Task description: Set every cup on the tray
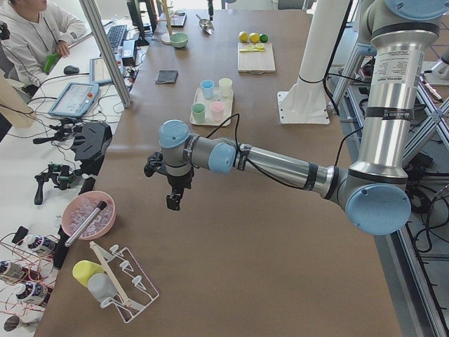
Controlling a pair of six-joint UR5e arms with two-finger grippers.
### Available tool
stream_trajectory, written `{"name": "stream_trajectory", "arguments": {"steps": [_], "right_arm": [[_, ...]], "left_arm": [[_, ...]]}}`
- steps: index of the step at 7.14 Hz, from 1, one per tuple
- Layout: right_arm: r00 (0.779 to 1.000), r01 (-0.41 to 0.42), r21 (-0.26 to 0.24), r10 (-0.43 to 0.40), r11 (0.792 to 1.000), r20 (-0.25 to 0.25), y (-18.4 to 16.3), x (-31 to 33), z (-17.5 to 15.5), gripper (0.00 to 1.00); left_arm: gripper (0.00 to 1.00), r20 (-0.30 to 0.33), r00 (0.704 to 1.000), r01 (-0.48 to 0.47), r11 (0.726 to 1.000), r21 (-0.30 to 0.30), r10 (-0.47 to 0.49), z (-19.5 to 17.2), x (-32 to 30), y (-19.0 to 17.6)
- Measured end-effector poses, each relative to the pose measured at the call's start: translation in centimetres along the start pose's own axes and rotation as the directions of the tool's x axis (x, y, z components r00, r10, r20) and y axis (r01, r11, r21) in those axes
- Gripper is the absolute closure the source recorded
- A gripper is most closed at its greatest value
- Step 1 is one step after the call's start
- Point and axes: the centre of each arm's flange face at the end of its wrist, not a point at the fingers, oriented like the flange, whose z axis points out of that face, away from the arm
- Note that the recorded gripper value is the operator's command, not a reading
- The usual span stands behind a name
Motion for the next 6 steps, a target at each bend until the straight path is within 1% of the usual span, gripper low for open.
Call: {"name": "stream_trajectory", "arguments": {"steps": [2,4,6], "right_arm": [[1.000,0.000,0.005,0.000,1.000,-0.006,0.9,1.7,-0.5,0.00],[1.000,0.011,-0.009,-0.011,1.000,-0.009,2.2,2.8,0.1,0.00],[1.000,0.012,-0.011,-0.012,1.000,-0.010,2.4,3.0,0.1,0.00]], "left_arm": [[0.02,0.002,1.000,0.015,1.000,-0.018,-0.015,0.7,-1.8,2.8],[0.02,0.007,1.000,0.029,0.999,-0.018,-0.029,0.6,-2.3,3.6],[0.02,0.002,0.999,0.041,0.999,-0.022,-0.041,0.7,-2.5,4.0]]}}
